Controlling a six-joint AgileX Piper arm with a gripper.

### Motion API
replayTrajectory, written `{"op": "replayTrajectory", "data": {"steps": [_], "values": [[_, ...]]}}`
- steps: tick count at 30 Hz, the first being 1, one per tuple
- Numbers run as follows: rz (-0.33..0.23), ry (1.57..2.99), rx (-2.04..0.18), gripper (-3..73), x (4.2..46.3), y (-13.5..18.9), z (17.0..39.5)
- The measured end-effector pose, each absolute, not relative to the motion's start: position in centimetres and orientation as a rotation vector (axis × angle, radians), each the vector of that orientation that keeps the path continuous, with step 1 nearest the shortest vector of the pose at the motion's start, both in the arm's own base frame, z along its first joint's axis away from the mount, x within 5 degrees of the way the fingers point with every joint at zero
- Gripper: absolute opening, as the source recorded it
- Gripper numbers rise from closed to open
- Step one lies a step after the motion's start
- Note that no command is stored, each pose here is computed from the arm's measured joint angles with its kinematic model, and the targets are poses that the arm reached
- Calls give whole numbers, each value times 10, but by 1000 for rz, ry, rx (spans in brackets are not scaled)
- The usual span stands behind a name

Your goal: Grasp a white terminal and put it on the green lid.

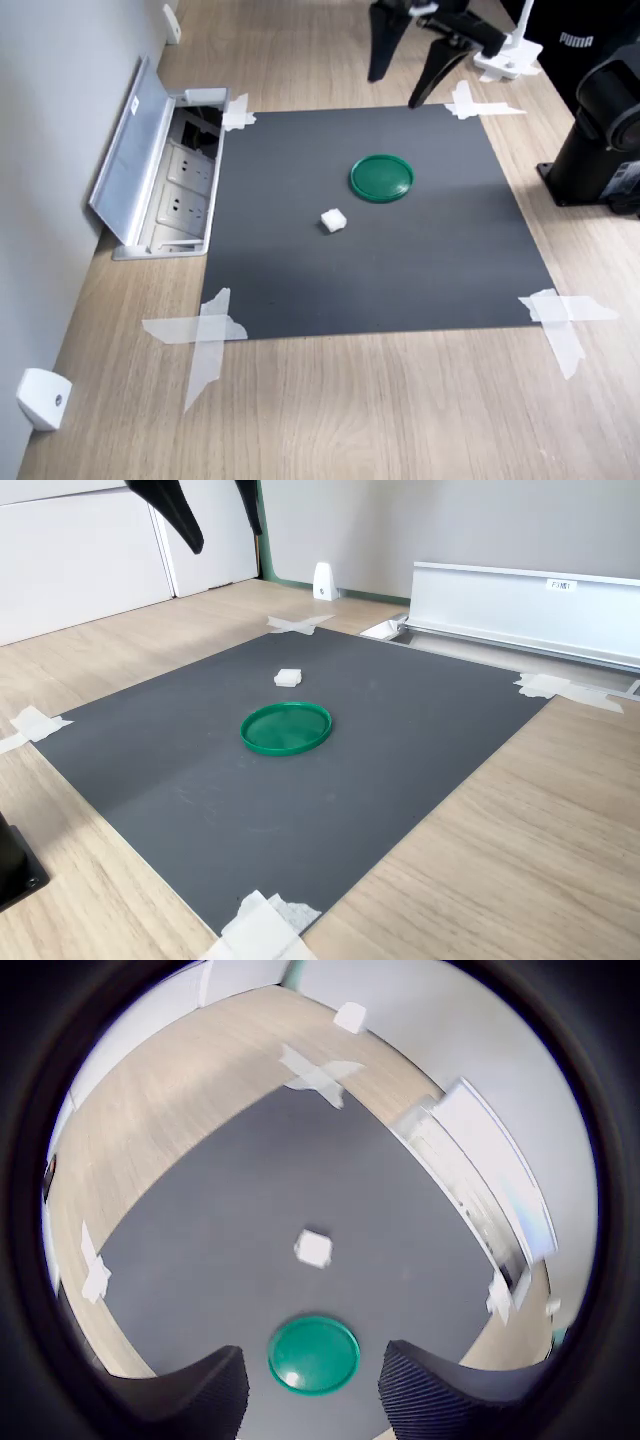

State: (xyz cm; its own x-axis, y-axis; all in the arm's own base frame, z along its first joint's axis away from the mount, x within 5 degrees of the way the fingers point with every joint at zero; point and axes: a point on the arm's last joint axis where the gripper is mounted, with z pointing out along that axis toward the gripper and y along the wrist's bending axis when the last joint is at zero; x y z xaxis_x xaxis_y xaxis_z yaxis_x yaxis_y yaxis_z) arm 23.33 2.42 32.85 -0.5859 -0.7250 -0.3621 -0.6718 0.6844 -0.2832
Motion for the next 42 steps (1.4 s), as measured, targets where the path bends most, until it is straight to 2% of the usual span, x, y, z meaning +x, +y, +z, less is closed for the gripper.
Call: {"op": "replayTrajectory", "data": {"steps": [7,14,18,19,23,26,34,39,42], "values": [[-66,2524,-949,564,258,45,324],[-33,2600,-841,564,277,47,316],[47,2658,-753,564,283,39,308],[53,2671,-732,564,285,35,306],[2,2701,-725,564,291,23,299],[-8,2723,-738,564,295,22,295],[-43,2780,-700,564,317,30,288],[-82,2800,-781,564,323,41,277],[-84,2769,-829,564,324,53,275]]}}
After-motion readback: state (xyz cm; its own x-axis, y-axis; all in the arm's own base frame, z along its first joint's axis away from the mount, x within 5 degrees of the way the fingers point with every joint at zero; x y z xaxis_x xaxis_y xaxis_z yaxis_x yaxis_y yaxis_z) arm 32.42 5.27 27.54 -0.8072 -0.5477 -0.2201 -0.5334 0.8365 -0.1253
